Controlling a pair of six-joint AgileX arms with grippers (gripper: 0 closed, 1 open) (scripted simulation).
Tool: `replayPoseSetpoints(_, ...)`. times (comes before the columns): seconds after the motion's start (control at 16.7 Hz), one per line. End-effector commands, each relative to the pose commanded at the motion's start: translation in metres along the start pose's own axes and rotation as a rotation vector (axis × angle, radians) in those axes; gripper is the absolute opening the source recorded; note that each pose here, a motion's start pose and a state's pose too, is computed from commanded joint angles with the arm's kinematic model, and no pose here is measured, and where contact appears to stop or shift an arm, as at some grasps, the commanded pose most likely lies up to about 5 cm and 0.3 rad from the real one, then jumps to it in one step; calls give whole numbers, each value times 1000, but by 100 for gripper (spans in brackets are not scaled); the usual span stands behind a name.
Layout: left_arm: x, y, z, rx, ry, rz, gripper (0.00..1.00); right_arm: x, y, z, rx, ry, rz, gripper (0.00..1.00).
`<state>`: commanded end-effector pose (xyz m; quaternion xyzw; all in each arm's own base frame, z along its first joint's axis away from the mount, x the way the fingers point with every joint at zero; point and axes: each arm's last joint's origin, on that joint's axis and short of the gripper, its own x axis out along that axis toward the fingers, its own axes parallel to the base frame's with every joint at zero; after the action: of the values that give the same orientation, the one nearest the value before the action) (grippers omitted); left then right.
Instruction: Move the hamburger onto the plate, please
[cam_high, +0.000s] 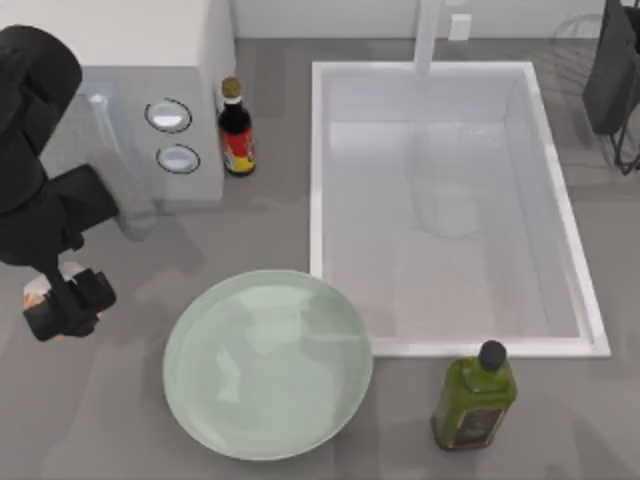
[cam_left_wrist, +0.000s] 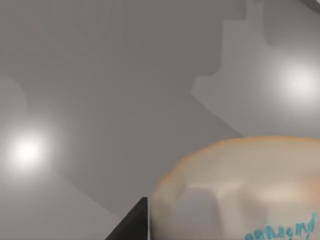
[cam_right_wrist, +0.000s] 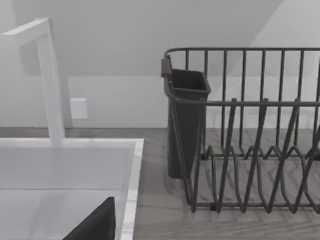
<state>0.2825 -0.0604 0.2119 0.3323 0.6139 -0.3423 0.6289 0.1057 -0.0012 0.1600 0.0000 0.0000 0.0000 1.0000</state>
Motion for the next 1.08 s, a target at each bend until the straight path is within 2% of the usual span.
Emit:
replayPoseSetpoints(0.18, 1, -2, 7, 84, 7, -5, 0, 0, 0, 0, 0, 0, 0, 100)
replayPoseSetpoints(0.42, 6, -9, 26, 365, 27, -25, 0, 0, 0, 0, 0, 0, 0, 100)
replayPoseSetpoints(0.72, 17, -25, 58, 862, 53, -74, 0, 0, 0, 0, 0, 0, 0, 100)
replayPoseSetpoints(1.08, 28, -63, 96, 1542, 43, -125, 0, 0, 0, 0, 0, 0, 0, 100)
